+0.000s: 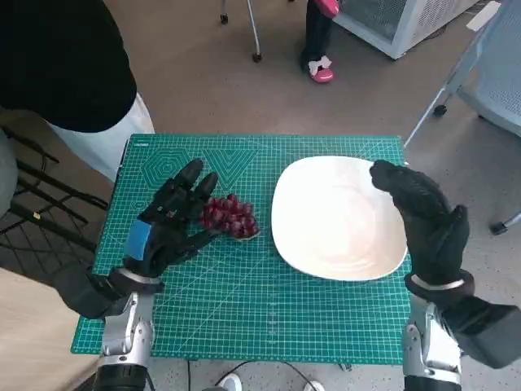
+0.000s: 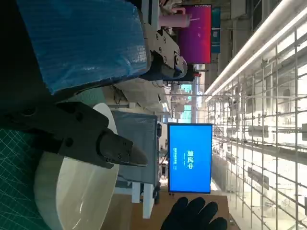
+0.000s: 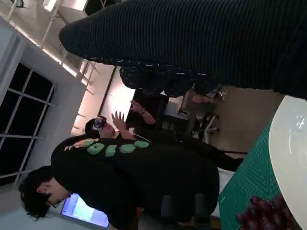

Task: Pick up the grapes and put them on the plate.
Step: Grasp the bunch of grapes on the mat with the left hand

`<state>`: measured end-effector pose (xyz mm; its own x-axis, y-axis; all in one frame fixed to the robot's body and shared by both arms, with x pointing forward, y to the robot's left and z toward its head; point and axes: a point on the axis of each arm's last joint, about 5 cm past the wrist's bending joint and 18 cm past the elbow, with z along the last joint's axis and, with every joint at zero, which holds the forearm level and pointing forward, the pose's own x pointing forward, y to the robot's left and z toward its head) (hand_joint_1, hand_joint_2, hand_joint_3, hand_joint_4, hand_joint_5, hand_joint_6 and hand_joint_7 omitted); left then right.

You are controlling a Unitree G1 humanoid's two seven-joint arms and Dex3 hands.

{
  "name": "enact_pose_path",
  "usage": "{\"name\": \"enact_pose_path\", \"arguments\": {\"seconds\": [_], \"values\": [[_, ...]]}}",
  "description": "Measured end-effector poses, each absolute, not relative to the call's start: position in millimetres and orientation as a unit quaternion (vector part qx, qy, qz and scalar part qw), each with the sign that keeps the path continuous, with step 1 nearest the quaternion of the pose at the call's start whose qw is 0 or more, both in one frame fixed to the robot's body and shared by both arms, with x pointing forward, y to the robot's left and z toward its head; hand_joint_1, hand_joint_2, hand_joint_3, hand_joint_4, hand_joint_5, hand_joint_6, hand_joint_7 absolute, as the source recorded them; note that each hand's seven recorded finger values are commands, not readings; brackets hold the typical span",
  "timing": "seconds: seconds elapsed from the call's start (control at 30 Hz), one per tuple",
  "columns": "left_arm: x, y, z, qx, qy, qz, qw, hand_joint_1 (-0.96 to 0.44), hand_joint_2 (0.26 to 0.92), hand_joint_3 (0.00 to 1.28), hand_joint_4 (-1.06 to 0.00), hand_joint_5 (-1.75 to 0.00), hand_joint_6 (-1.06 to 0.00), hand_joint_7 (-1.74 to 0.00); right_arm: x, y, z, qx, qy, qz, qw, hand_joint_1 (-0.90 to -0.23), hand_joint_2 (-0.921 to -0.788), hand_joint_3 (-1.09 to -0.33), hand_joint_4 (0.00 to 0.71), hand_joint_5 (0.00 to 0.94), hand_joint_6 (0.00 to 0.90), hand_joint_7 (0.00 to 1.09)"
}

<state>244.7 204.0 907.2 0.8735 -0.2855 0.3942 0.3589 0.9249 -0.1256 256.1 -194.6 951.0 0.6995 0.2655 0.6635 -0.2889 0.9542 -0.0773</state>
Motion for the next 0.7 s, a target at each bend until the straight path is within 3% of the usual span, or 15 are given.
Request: {"name": "enact_pose_path", "arguments": {"seconds": [0.47, 0.57, 0.7], "values": [[244.8, 205, 912, -0.092, -0.198, -0.166, 0.962, -0.20, 0.921, 0.01, -0.33, 0.00, -0.43, 0.00, 256.6, -194.1, 951.8, 0.017, -0.358, 0.151, 0.921, -0.656, -0.921, -0.783, 0.376, 0.005, 0.101, 0.23], [244.9, 206, 913, -0.086, -0.198, -0.165, 0.962, -0.23, 0.912, 0.01, -0.26, 0.00, -0.39, 0.00, 257.0, -194.0, 952.3, 0.017, -0.358, 0.152, 0.921, -0.656, -0.921, -0.783, 0.376, 0.005, 0.100, 0.23], [245.6, 208, 919, -0.021, -0.187, -0.169, 0.968, -0.38, 0.883, 0.01, -0.09, 0.00, -0.20, 0.00, 257.4, -193.8, 953.0, 0.017, -0.360, 0.152, 0.920, -0.658, -0.921, -0.783, 0.376, 0.004, 0.100, 0.23]]}}
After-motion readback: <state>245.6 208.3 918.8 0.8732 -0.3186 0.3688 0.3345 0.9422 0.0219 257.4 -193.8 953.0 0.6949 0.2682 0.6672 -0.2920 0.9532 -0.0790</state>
